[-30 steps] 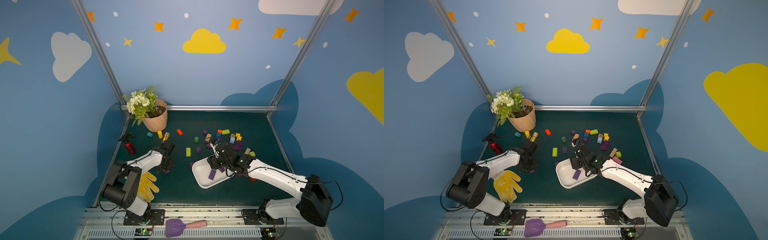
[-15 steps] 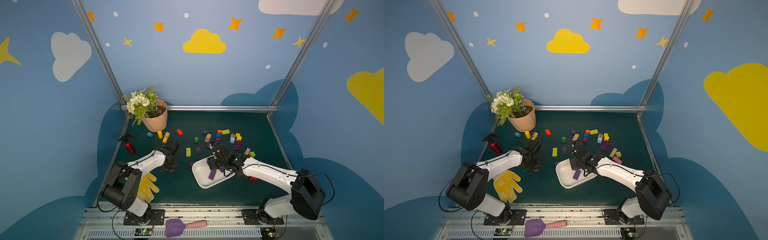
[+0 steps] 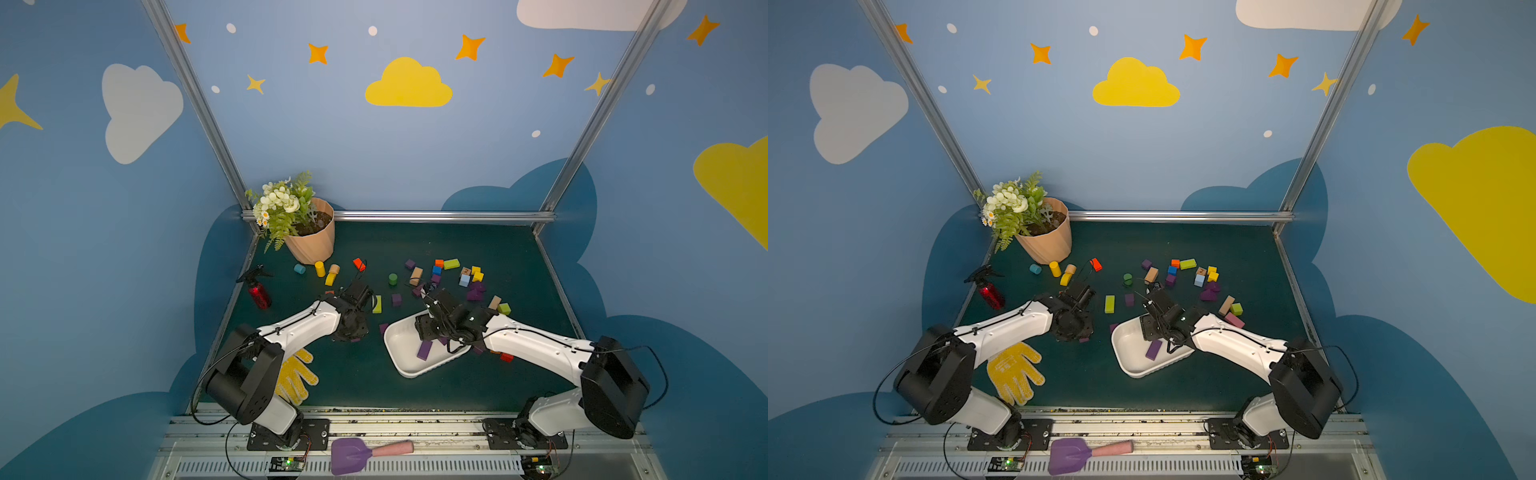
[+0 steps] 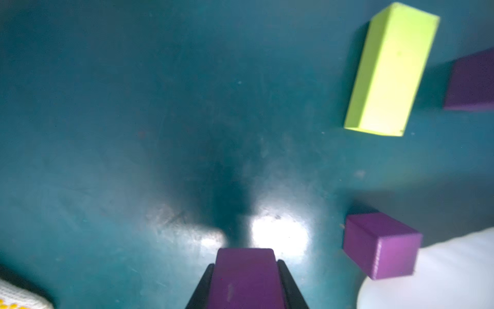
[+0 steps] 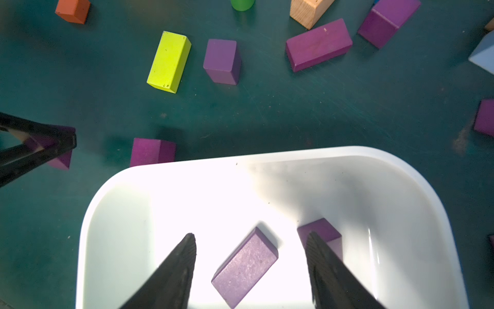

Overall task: Pick purple bricks into the storage bin
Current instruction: Pick up the building block from the center of the board, then place the building block in the storage box.

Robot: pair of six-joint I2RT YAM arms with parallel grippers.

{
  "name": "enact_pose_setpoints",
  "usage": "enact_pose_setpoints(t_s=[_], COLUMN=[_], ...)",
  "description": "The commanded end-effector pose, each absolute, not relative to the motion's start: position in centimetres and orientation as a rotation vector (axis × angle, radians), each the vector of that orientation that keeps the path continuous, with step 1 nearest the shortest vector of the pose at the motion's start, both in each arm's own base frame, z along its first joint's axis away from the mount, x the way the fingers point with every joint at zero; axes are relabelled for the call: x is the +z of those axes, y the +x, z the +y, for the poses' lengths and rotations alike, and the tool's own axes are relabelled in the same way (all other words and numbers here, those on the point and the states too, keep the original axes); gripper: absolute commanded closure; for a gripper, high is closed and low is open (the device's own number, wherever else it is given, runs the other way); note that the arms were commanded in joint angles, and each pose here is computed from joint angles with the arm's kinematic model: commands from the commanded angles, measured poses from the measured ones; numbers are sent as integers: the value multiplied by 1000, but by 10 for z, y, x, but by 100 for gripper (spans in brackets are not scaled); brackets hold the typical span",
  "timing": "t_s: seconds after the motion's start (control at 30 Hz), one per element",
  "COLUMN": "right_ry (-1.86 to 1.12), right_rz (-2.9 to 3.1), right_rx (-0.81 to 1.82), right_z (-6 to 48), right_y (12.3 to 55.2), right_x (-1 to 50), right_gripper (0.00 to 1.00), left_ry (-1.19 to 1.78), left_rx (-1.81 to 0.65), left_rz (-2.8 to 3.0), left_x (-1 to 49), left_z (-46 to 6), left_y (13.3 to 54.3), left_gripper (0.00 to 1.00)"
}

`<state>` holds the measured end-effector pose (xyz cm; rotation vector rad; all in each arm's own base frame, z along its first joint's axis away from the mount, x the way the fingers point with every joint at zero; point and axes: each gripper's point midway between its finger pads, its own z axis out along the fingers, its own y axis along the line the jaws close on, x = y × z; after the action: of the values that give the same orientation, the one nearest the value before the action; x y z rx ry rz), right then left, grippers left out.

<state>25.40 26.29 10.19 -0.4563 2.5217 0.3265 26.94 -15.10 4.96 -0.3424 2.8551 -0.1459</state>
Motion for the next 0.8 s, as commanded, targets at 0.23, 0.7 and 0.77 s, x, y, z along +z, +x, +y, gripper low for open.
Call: enact_pose_setpoints(t_s=[0.23,0.7,0.77], right_ry=[-386,-305,-286], right_rz=[2563,2557,2549], right_rx=[296,356,375], right_z=[250,226,222], right_y=[256,260,260], right_x=[94,99,101], right_gripper=[33,33,33], left_ry=[-323,-210,-182], left_rx=[-135,-279,-283], left_rz=[2785,2731,2725], left_x=[90,121,122], left_z=[-148,-191,-198], left_y=[271,274,274], left_gripper=[73,72,72])
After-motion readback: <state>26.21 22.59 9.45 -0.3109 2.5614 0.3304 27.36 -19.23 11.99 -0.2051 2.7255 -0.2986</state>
